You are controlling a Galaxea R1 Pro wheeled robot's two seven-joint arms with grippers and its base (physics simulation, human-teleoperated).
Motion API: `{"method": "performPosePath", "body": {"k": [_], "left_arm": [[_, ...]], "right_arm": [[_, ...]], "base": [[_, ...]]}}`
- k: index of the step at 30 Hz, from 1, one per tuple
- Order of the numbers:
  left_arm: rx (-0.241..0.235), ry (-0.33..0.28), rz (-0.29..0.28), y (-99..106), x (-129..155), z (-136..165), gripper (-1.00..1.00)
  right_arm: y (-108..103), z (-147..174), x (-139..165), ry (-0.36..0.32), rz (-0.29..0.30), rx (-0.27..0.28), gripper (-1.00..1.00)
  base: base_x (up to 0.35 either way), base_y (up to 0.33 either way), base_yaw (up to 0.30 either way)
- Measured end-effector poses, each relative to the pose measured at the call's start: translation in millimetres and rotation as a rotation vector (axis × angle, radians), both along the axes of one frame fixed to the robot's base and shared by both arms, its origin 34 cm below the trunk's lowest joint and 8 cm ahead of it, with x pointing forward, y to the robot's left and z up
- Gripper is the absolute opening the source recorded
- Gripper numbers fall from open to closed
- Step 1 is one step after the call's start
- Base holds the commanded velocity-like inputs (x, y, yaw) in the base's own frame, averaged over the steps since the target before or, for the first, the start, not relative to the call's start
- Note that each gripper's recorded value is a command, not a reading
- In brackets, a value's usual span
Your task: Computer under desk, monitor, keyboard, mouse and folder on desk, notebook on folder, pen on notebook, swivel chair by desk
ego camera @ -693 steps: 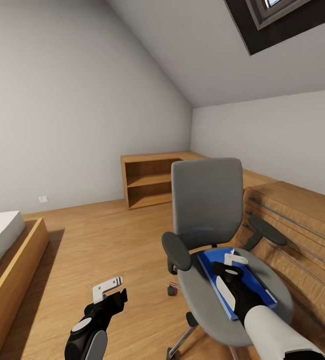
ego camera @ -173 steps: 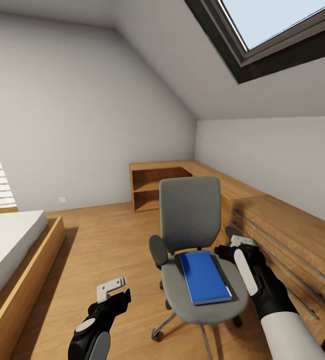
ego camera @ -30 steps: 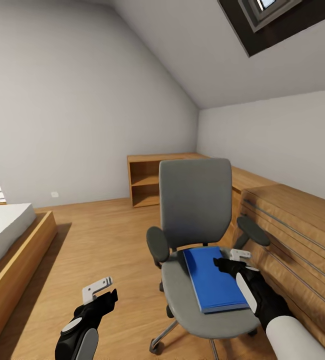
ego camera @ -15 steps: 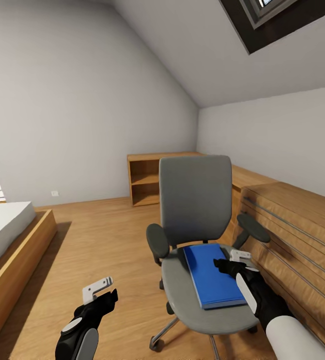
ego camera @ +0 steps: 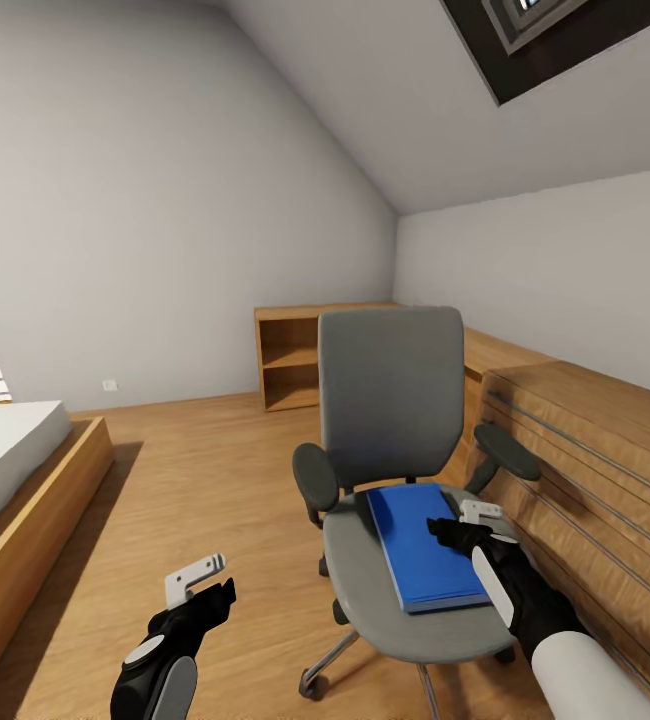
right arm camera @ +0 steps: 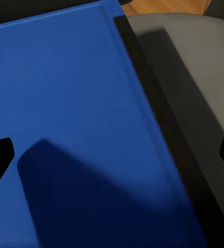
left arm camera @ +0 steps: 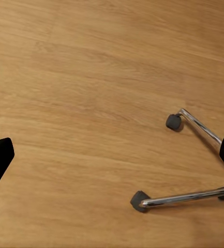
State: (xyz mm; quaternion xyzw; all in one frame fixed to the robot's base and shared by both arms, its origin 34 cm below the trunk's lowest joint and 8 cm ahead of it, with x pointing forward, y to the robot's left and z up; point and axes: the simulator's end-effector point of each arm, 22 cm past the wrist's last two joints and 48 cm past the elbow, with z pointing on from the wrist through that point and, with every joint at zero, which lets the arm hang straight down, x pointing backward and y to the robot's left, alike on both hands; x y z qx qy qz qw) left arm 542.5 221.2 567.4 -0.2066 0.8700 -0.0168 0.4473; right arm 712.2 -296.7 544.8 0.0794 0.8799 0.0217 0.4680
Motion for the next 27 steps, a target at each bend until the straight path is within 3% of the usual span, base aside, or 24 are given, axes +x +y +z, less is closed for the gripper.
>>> {"method": "performPosePath", "body": {"k": [27], "left_arm": [[0.000,0.001,0.003,2,-3,-11,1.00]], "right_arm": [[0,-3,0,-0.017,0.001,-0.001,1.00]], "base": [[0.000,0.000,0.000]]}}
